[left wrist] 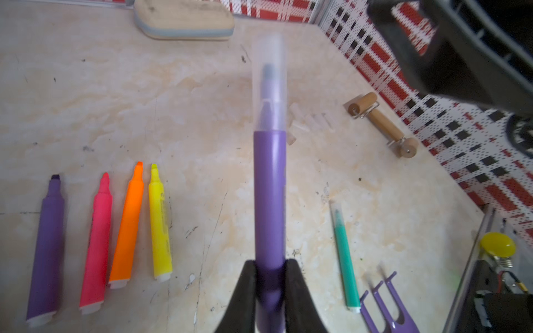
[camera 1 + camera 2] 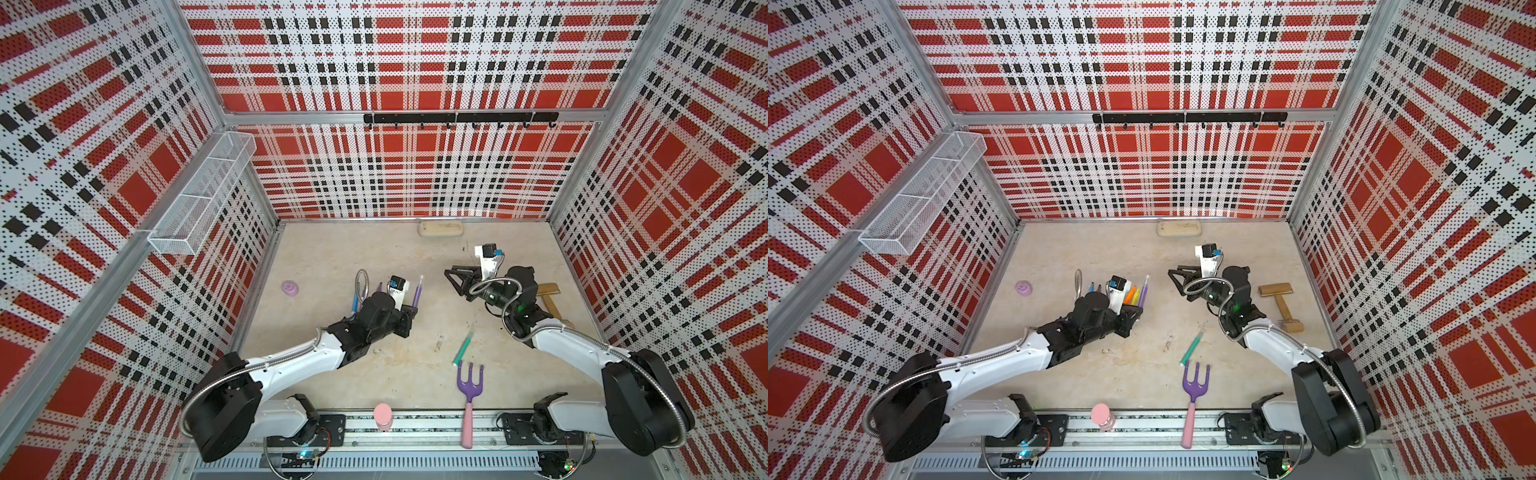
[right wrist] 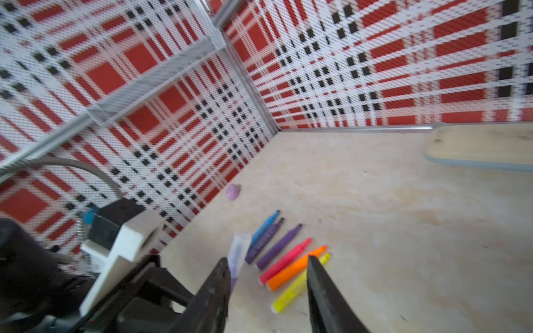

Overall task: Remove pen caps from pens
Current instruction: Open the pen cap on the pen.

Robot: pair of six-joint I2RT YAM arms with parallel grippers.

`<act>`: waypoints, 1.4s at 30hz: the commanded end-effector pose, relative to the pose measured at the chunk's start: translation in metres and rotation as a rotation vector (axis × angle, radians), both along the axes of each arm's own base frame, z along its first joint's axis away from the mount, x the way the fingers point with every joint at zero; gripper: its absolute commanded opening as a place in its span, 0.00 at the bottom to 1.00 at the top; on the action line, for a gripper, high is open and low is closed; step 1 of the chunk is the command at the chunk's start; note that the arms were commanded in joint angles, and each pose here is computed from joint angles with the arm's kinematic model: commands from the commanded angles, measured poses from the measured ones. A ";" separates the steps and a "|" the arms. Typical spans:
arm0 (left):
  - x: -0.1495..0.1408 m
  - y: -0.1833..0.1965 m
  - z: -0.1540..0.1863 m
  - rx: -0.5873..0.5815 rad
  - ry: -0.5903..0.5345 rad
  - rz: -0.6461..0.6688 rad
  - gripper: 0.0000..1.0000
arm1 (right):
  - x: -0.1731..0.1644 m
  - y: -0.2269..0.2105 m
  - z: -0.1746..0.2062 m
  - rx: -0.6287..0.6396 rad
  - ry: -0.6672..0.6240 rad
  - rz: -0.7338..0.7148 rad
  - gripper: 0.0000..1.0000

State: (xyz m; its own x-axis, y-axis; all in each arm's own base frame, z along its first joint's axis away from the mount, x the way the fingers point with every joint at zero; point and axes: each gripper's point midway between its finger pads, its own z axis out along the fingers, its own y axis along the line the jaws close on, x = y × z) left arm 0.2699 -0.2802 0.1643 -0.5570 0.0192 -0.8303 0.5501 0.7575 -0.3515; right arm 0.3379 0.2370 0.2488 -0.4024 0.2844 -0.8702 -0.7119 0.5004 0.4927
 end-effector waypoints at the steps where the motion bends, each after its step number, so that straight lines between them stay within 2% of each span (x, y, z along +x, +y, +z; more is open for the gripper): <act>1: 0.001 -0.005 0.029 -0.096 -0.080 -0.025 0.13 | -0.022 0.018 0.036 0.149 -0.098 0.163 0.48; 8: -0.005 0.001 0.037 -0.132 -0.107 -0.024 0.13 | -0.026 0.054 0.027 0.090 -0.083 0.229 0.49; 16: -0.011 0.002 0.043 -0.144 -0.128 -0.039 0.13 | -0.029 0.074 0.025 0.066 -0.064 0.257 0.50; 23: -0.020 0.003 0.051 -0.150 -0.163 -0.058 0.12 | -0.023 0.076 0.020 0.049 -0.038 0.231 0.48; 28: -0.023 0.004 0.050 -0.150 -0.170 -0.058 0.12 | -0.020 0.076 0.015 0.049 -0.020 0.211 0.43; 42: -0.027 -0.003 0.043 -0.134 -0.152 -0.089 0.12 | -0.027 0.079 0.019 0.071 -0.031 0.259 0.40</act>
